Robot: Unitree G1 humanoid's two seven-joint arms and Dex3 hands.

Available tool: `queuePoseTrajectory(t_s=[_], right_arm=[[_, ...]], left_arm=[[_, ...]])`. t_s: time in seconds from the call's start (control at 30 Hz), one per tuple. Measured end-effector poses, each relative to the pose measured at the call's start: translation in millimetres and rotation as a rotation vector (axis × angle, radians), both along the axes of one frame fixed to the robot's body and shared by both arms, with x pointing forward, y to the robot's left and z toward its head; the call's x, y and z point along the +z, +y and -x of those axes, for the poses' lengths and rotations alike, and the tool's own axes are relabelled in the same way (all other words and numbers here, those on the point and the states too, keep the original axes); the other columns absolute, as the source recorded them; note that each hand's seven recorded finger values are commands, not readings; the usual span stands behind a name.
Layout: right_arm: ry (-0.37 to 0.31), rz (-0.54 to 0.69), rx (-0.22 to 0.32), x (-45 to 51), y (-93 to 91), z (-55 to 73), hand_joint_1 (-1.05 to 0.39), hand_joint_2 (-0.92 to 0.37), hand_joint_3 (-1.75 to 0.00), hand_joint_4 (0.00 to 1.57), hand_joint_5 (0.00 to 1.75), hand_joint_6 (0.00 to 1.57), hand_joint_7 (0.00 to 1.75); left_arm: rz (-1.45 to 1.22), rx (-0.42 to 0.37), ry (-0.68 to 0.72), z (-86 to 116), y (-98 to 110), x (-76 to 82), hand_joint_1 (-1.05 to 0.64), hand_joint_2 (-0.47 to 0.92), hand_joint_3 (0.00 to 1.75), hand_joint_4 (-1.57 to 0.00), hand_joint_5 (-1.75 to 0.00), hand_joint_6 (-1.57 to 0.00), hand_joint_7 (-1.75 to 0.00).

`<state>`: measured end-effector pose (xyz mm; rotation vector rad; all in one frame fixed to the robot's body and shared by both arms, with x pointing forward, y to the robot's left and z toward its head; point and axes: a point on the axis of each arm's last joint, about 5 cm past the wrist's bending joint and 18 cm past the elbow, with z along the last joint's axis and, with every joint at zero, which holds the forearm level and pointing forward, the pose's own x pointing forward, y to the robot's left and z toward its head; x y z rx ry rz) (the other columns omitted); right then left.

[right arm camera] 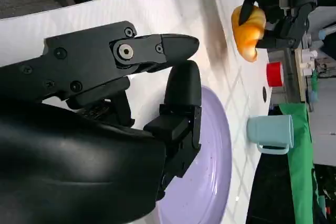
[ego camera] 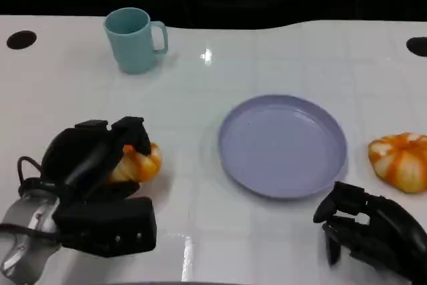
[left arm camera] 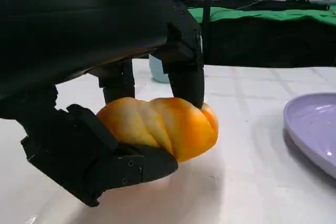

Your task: Grasp the bread from the table and place it into the plate.

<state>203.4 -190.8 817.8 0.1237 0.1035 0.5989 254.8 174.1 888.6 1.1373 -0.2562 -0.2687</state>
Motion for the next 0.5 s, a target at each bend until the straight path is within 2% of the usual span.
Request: queuePoseTrajectory(t_s=[0.17,0.27,0.3,0.37,0.5], right_arm=[[-0.003,-0.004,0.003,-0.7,-0.9,-0.4,-0.56,-0.92,-0.25,0.67,1.75,0.67,1.40],[-0.002,-0.008,0.007,-0.8,-1.3,-1.0,-0.54,-0.92,-0.25,0.66,1.75,0.66,1.39],[0.000,-0.012,0.007,-0.9,-2.0,-1.1,-0.54,-0.92,-0.25,0.66,1.75,0.66,1.39],[0.007,-0.019,0.011,-1.1,-2.7,-1.4,-0.54,-0.92,-0.25,0.66,1.75,0.66,1.39],[0.008,-0.023,0.015,-1.3,-3.0,-1.6,-0.54,-0.92,-0.26,0.67,1.75,0.66,1.39]], left_arm=[[0.032,-0.037,-0.047,-10.2,-11.6,11.9,-0.22,0.52,1.20,-0.71,-1.75,-0.53,-1.75],[0.050,-0.069,-0.067,-14.8,-19.8,16.5,-0.25,0.58,1.08,-0.73,-1.75,-0.55,-1.73],[0.057,-0.075,-0.070,-16.9,-23.1,17.9,-0.26,0.61,1.01,-0.74,-1.75,-0.61,-1.64],[0.068,-0.084,-0.072,-20.3,-28.8,20.0,-0.24,0.60,0.94,-0.76,-1.75,-0.65,-1.59],[0.104,-0.117,-0.083,-24.5,-40.8,20.2,-0.21,0.58,0.95,-0.78,-1.75,-0.61,-1.72]])
